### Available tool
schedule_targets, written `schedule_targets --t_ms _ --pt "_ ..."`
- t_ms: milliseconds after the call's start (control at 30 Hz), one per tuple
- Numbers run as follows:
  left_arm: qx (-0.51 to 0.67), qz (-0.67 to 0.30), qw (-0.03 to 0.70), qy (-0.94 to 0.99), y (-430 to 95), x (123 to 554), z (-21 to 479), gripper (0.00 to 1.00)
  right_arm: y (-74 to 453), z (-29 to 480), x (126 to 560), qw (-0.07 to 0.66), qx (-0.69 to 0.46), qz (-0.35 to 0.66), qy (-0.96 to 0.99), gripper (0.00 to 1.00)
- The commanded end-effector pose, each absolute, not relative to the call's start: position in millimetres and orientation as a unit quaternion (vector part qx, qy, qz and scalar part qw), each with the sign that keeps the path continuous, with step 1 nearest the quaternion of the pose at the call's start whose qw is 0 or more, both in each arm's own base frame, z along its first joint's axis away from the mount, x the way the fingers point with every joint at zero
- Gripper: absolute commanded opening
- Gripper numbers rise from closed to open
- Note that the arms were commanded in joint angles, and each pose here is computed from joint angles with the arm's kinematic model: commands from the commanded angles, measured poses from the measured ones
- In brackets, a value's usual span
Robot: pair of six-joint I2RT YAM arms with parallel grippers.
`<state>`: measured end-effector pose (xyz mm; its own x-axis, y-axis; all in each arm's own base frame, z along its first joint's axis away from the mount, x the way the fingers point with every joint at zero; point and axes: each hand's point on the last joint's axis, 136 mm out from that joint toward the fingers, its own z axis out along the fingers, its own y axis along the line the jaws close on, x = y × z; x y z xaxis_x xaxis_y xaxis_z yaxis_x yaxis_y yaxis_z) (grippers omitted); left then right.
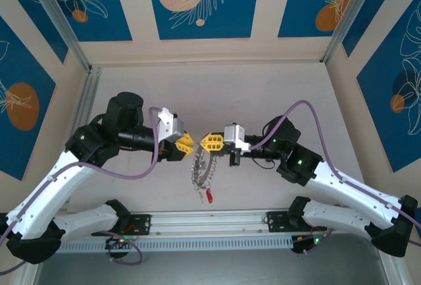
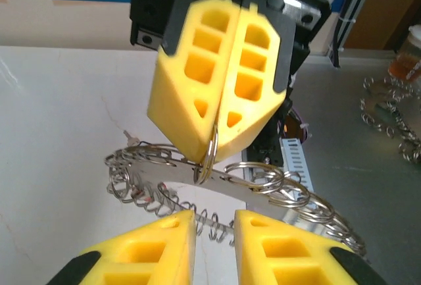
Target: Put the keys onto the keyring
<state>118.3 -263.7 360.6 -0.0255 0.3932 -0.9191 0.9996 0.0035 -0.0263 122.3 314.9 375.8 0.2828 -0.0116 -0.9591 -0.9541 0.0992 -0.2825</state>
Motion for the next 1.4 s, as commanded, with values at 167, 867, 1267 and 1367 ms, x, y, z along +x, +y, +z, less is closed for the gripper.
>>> schedule_targets --t_ms 167,867,1267,1367 --pt "0.599 -0.379 0.399 0.582 -261 112 367 0.27 319 380 123 0.575 -0.535 0.4 0.472 0.0" --pt "0.605 -0.35 0.395 0.596 -272 124 355 0.11 326 376 117 0.55 -0.542 0.422 0.475 0.0" --pt "0.571 -0.356 0.443 0.592 -274 127 356 0.0 315 375 110 0.55 -0.537 0.436 0.468 0.15" --pt "0.558 -0.375 0.466 0.575 -274 123 364 0.0 309 373 113 0.542 -0.524 0.446 0.482 0.27"
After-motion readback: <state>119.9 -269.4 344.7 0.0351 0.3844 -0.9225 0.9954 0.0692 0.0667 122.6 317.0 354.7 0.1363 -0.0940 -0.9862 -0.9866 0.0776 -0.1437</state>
